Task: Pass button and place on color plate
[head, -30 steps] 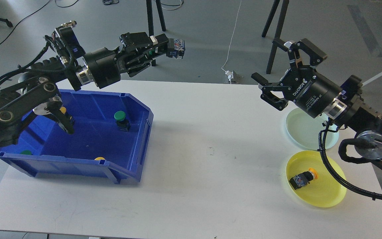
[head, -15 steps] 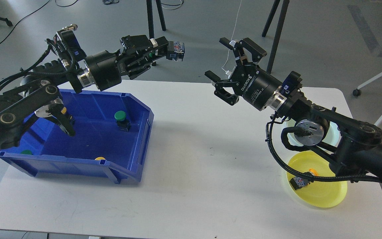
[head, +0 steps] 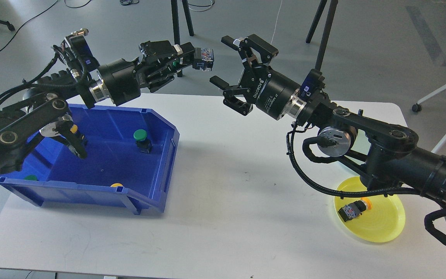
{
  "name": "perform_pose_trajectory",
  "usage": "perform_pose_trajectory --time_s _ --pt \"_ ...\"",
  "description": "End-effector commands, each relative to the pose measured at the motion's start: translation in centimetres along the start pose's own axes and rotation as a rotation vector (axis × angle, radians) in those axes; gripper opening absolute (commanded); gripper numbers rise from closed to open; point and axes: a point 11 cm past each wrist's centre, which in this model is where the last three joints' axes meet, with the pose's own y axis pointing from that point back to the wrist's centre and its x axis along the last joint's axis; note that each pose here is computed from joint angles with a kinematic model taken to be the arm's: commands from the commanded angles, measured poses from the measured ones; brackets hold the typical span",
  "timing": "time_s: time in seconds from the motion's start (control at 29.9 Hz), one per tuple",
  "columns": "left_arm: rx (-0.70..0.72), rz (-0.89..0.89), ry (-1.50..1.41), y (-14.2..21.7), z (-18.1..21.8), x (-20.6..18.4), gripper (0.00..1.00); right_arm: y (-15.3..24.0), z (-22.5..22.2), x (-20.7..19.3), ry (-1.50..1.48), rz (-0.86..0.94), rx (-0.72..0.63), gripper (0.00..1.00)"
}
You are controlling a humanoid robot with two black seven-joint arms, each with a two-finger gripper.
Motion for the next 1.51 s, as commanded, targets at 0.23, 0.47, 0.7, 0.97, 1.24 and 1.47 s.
perform_pose_trajectory --time_s 0.23,0.47,0.7,0.97,1.24,1.47 --pt "0.002 0.000 -0.001 0.0 0.0 0.0 0.06 -1.1 1.0 -0.4 -0.014 0.001 -0.003 0.58" --pt "0.002 0.000 -0.001 0.0 0.0 0.0 0.06 -1.5 1.3 -0.4 -0.020 0.008 -0.004 0.47" --pt "0.001 0.001 -0.001 0.0 0.0 0.1 0.06 -1.6 1.4 -0.2 -0.020 0.018 -0.001 0.46" --pt "0.004 0.001 -0.003 0.1 -0.1 0.0 0.06 -1.7 1.0 -0.1 -0.022 0.022 0.013 0.40" --pt "0.005 0.001 -0.004 0.1 -0.1 0.1 0.06 -1.8 1.2 -0.4 -0.024 0.012 0.007 0.25" --pt "0.005 0.001 -0.004 0.1 -0.1 0.1 0.07 -1.9 1.3 -0.5 -0.024 0.010 0.004 0.08"
